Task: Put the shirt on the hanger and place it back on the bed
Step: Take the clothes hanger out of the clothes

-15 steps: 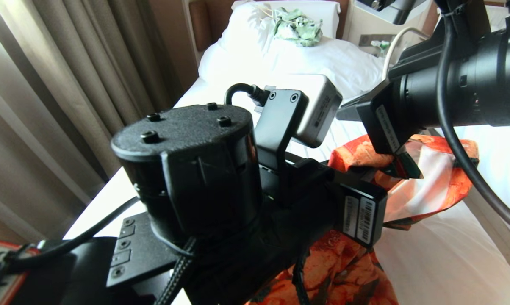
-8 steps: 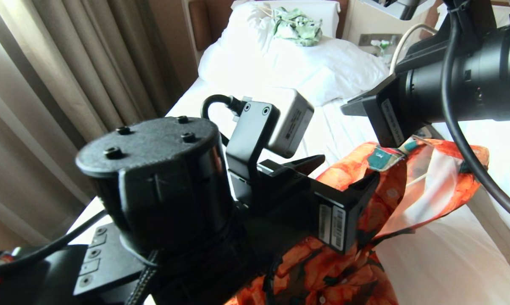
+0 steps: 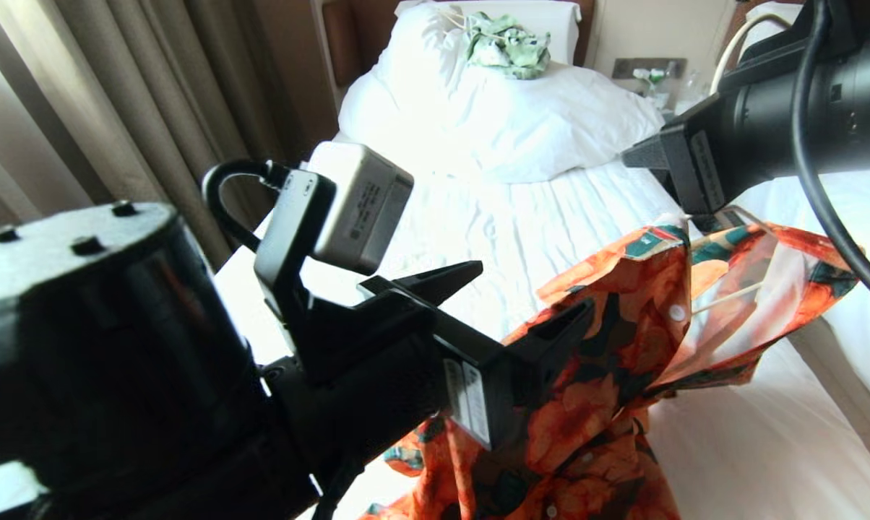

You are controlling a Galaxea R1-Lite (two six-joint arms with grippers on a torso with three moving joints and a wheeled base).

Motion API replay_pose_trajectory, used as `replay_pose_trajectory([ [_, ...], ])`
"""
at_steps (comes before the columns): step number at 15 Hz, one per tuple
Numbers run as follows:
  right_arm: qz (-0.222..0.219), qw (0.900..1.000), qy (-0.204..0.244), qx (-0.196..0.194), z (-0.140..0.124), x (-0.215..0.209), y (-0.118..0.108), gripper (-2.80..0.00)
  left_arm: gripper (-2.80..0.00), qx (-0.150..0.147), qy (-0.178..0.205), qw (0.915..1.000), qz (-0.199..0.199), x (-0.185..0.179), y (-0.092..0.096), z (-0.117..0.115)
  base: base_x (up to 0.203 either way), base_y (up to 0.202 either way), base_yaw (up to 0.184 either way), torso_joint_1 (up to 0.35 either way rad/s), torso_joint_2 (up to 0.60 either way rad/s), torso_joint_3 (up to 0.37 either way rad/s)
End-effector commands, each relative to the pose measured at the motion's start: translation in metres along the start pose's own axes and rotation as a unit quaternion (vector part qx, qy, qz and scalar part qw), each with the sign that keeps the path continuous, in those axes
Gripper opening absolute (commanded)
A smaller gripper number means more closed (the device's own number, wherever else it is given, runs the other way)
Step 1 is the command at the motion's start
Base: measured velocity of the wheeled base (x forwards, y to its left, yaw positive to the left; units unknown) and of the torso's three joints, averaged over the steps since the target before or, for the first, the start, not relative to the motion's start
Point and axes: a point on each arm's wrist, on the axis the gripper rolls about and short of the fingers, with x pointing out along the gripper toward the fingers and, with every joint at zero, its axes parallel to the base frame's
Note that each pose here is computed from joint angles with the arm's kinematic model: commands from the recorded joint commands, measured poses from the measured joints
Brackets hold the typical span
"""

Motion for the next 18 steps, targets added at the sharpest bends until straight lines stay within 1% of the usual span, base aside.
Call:
replay_pose_trajectory([
  [1,-0.018,1.000,0.003,0.005,-0.002,-0.002,-0.010,-2.80,0.00,-0.005,-0.018,0.9998,0.005,-0.012,0.005,0.009,0.000,0.000,0.000,0.000,0.00,0.000],
  [2,-0.026,1.000,0.005,0.008,-0.003,-0.001,-0.015,-2.80,0.00,-0.004,-0.020,0.9997,0.011,-0.015,0.009,0.010,0.000,0.000,0.000,0.000,0.00,0.000],
  [3,-0.031,0.999,0.008,0.010,-0.004,0.000,-0.018,-2.80,-2.80,-0.004,-0.022,0.9996,0.018,-0.018,0.013,0.011,0.000,0.000,0.000,0.000,0.00,0.000],
  [5,-0.036,0.999,0.008,0.017,-0.006,-0.004,-0.022,-2.80,-2.80,-0.005,-0.028,0.9990,0.033,-0.026,0.023,0.013,0.000,0.000,0.000,0.000,0.00,0.000],
  [7,-0.040,0.999,0.007,0.029,-0.007,-0.007,-0.026,-2.80,-2.80,-0.002,-0.031,0.9973,0.066,-0.036,0.040,0.012,0.000,0.000,0.000,0.000,0.00,0.000],
  [8,-0.045,0.998,0.002,0.035,-0.007,-0.010,-0.028,-2.80,-2.80,-0.001,-0.036,0.9956,0.086,-0.044,0.049,0.013,0.000,0.000,0.000,0.000,0.00,0.000],
  [10,-0.054,0.997,-0.024,0.049,-0.002,-0.013,-0.032,-2.80,-2.80,0.000,-0.053,0.9929,0.106,-0.060,0.062,0.019,0.000,0.000,0.000,0.016,-0.06,-0.046],
  [12,-0.080,0.994,-0.048,0.062,0.001,-0.012,-0.043,-2.80,-2.80,0.001,-0.063,0.9921,0.108,-0.072,0.067,0.024,0.000,0.000,0.000,0.060,-0.33,-0.262],
  [15,-0.122,0.988,-0.059,0.073,0.002,-0.011,-0.062,-2.80,-2.80,0.003,-0.057,0.9910,0.121,-0.080,0.071,0.023,0.000,0.000,0.000,0.095,-0.44,-0.337],
  [18,-0.133,0.983,-0.092,0.082,0.008,-0.012,-0.066,-2.80,-2.80,0.004,-0.054,0.9900,0.130,-0.083,0.074,0.020,0.000,0.000,0.000,0.124,-0.49,-0.363],
])
